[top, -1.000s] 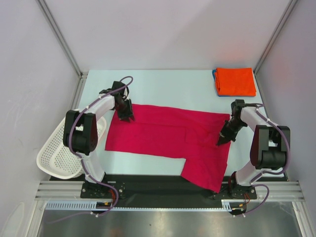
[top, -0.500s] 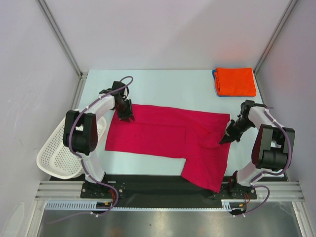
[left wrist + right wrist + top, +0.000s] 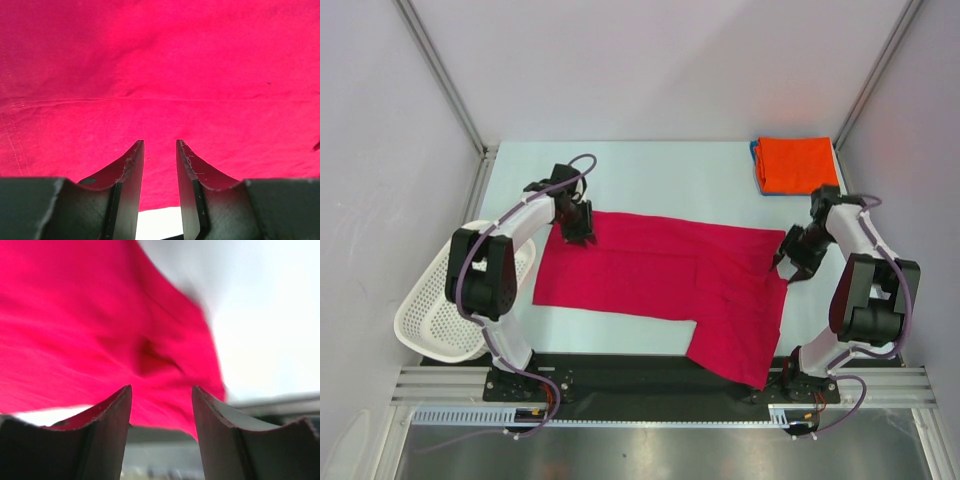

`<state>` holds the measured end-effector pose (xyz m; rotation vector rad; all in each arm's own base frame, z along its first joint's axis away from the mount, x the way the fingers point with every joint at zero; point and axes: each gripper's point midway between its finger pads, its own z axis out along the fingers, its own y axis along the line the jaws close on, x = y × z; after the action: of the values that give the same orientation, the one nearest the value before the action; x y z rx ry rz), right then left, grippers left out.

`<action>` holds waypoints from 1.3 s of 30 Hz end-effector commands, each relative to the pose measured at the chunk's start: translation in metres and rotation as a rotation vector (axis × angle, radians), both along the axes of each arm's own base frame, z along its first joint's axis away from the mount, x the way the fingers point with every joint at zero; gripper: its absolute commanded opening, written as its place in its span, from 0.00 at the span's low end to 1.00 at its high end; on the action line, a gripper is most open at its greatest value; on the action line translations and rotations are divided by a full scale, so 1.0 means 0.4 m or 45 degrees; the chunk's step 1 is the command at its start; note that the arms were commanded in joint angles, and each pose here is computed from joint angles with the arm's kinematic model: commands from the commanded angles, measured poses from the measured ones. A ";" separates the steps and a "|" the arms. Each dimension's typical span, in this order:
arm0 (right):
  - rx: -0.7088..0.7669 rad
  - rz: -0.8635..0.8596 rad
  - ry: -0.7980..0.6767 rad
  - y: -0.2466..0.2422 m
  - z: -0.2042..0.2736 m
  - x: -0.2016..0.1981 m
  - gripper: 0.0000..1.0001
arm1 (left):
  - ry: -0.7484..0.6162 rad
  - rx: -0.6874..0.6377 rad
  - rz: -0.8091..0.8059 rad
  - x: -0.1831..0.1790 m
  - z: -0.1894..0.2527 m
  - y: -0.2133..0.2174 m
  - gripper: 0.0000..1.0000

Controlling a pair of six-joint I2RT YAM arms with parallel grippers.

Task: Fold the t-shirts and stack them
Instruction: Fold the tshirt

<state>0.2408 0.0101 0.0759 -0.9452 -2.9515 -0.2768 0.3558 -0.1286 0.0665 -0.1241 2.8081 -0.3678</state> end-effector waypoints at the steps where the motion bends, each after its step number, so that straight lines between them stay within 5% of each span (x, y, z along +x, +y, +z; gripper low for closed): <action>1: -0.056 -0.119 -0.396 -0.052 0.078 0.216 0.57 | -0.104 0.004 -0.046 0.023 0.062 -0.008 0.37; 12: -0.041 -0.123 -0.534 -0.153 -0.035 0.463 0.56 | -0.105 -0.070 0.017 0.130 0.091 -0.004 0.38; 17: 0.012 -0.148 -0.574 -0.136 -0.022 0.488 0.49 | -0.095 -0.071 0.018 0.141 0.084 -0.003 0.38; 27: 0.076 -0.215 -0.508 -0.109 -0.045 0.476 0.51 | -0.066 -0.084 0.085 0.184 0.058 0.029 0.38; 33: 0.079 -0.232 -0.530 -0.112 -0.043 0.504 0.37 | -0.040 -0.079 0.196 0.242 0.046 0.076 0.37; 39: -0.002 -0.241 -0.559 -0.167 -0.050 0.527 0.11 | -0.018 -0.015 0.294 0.294 0.003 0.121 0.33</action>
<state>0.4336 -0.0398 0.0483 -1.2841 -3.1760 -0.5799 0.4607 -0.0881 0.0621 -0.3771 2.7656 -0.3590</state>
